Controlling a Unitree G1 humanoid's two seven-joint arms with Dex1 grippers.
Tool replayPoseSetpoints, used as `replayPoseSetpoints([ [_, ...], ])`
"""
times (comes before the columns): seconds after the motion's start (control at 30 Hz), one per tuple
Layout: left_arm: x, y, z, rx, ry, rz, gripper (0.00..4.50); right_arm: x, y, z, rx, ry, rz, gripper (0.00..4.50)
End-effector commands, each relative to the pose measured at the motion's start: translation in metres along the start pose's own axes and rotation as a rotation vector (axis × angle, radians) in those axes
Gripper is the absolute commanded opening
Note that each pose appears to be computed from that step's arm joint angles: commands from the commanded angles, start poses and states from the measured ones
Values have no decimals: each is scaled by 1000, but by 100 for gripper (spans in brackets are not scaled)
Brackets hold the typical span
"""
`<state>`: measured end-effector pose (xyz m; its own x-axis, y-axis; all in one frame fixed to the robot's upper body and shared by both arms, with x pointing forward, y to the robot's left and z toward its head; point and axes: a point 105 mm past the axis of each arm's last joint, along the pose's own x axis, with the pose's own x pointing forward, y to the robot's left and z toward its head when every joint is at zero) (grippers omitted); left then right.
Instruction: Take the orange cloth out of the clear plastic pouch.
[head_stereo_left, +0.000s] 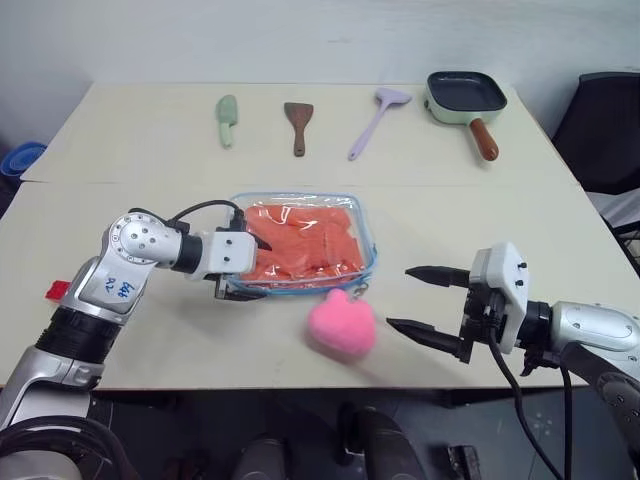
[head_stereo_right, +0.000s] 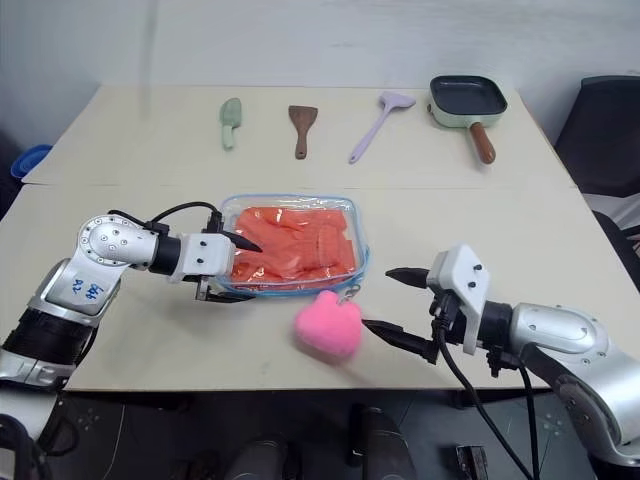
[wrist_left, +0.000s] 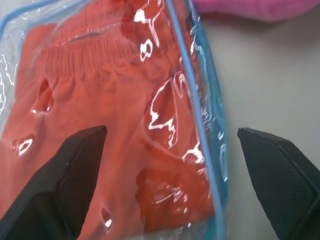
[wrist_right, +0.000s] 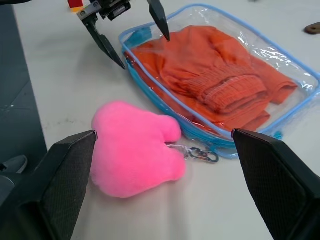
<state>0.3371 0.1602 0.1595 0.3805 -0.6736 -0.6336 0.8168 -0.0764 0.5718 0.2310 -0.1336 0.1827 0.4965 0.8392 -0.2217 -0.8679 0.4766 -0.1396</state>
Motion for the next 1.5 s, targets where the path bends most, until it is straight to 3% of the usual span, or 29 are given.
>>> replayPoseSetpoints([
  [0.03, -1, 6, 2, 43, -7, 15, 407, -3, 4, 10, -41, -17, -9, 450],
  [0.33, 1, -7, 5, 90, -66, -68, 132, -4, 2, 10, -45, -7, 0, 450],
  [0.43, -4, -17, -3, 147, -32, -112, 40, -5, 3, 9, -45, 7, 25, 450],
  [0.57, -10, -22, -12, 178, -11, -124, 40, -7, 1, 7, -46, 18, 39, 450],
  [1.0, -8, -32, -6, 160, -66, -120, 40, -7, 1, 5, -71, 40, 47, 450],
  [1.13, -14, -30, -1, 133, -77, -104, 159, -6, -5, 3, -106, 63, 35, 450],
  [1.23, -27, -23, 19, 8, -168, -102, 253, -6, -10, 1, -150, 87, 41, 450],
  [1.37, -42, -14, 69, -150, -355, -211, 253, -2, -20, -4, -277, 162, 94, 450],
  [1.5, -15, -16, 95, -25, -393, -310, 253, 11, -36, -8, -425, 225, 160, 450],
])
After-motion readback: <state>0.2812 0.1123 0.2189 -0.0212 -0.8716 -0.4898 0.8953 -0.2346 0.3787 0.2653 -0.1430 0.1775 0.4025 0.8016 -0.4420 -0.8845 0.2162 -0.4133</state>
